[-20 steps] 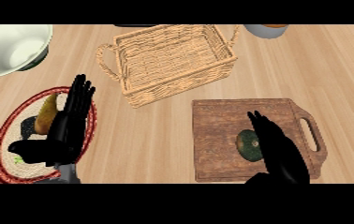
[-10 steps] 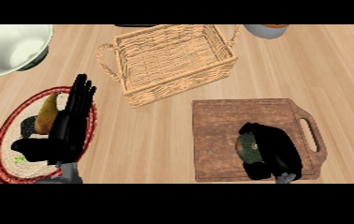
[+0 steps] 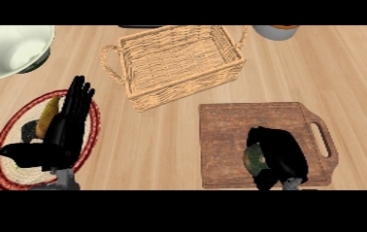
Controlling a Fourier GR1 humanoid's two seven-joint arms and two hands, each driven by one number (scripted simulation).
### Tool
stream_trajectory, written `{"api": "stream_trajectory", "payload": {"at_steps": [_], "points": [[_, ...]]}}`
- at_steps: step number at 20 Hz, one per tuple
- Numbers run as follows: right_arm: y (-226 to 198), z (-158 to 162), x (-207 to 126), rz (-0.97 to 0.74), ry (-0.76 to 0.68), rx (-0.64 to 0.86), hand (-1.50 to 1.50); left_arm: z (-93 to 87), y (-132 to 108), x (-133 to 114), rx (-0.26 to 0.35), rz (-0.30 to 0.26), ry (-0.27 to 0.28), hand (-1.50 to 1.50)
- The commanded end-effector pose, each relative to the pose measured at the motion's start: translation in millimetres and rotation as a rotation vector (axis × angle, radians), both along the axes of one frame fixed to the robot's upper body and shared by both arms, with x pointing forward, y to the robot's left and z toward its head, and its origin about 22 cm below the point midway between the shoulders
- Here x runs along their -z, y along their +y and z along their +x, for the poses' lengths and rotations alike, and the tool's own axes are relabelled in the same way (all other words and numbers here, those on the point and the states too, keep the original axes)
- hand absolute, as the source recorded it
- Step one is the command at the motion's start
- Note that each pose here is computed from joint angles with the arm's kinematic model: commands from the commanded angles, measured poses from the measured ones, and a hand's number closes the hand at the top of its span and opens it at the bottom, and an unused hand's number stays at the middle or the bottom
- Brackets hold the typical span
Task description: Pick the squash from the cutting board and place it in the basket
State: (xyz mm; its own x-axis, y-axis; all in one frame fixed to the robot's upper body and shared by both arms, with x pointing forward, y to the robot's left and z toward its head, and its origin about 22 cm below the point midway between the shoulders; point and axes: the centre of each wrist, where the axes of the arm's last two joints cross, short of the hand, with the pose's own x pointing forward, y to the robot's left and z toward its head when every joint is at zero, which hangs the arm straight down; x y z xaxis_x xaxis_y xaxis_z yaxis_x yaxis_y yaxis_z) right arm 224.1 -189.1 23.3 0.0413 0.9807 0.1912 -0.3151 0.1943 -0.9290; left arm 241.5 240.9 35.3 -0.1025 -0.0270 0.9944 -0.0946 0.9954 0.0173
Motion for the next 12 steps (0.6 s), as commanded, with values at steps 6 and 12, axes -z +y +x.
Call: {"api": "stream_trajectory", "payload": {"at_steps": [6, 12], "points": [[127.3, -20.5, 20.7, -0.044, -0.035, -0.302, 1.50, 10.8, -12.4, -3.8, 0.062, -0.005, -0.024, 0.00], [169.0, -30.7, 20.2, -0.031, -0.141, -0.416, 1.50, 16.2, -23.8, -6.0, 0.110, -0.006, -0.027, 0.00]]}}
